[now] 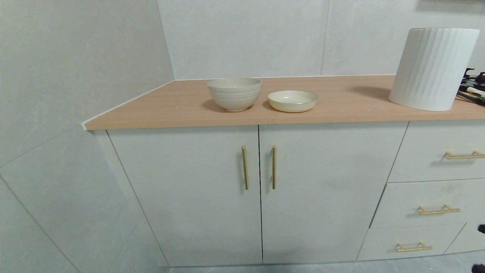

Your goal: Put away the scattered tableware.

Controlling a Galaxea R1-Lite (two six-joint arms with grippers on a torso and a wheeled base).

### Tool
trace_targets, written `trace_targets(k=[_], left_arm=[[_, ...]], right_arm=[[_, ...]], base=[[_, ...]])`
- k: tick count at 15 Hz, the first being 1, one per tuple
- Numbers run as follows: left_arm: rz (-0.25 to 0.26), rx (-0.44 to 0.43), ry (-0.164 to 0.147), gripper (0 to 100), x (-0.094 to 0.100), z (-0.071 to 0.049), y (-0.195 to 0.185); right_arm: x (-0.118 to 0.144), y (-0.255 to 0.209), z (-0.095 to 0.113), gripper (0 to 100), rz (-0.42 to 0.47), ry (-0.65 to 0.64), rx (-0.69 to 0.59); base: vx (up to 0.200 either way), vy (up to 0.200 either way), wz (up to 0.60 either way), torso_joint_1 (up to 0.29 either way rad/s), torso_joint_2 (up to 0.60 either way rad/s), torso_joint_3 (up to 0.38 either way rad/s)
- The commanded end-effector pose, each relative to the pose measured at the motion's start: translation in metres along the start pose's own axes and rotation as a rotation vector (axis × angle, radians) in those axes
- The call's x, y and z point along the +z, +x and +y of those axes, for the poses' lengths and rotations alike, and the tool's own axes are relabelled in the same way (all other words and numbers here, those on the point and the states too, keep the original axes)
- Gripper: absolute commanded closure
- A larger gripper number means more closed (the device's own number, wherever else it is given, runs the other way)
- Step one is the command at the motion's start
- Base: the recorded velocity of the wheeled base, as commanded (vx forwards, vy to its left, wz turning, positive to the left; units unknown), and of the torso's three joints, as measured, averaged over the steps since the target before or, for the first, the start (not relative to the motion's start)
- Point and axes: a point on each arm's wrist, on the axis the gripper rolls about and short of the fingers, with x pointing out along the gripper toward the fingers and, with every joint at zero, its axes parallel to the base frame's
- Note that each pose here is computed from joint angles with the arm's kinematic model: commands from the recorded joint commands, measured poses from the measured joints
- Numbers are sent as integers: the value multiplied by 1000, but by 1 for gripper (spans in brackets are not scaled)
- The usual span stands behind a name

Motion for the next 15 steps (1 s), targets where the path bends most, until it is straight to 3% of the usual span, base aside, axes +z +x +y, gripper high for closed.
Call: trace_targets(k=[1,3,8,11,15], left_arm=[[2,0,0,0,0,0,0],[2,0,0,0,0,0,0],[2,0,0,0,0,0,0],[2,0,0,0,0,0,0],[2,0,0,0,0,0,0]], right_arm=[[36,104,-20,0,130,6,186],[43,158,-32,0,137,1,210],[49,239,-22,0,231,92,294],[50,275,-18,0,251,161,317],[44,301,-14,0,236,149,336]], base=[[0,0,0,0,0,0],[0,0,0,0,0,0],[0,0,0,0,0,0],[0,0,0,0,0,0],[0,0,0,0,0,0]])
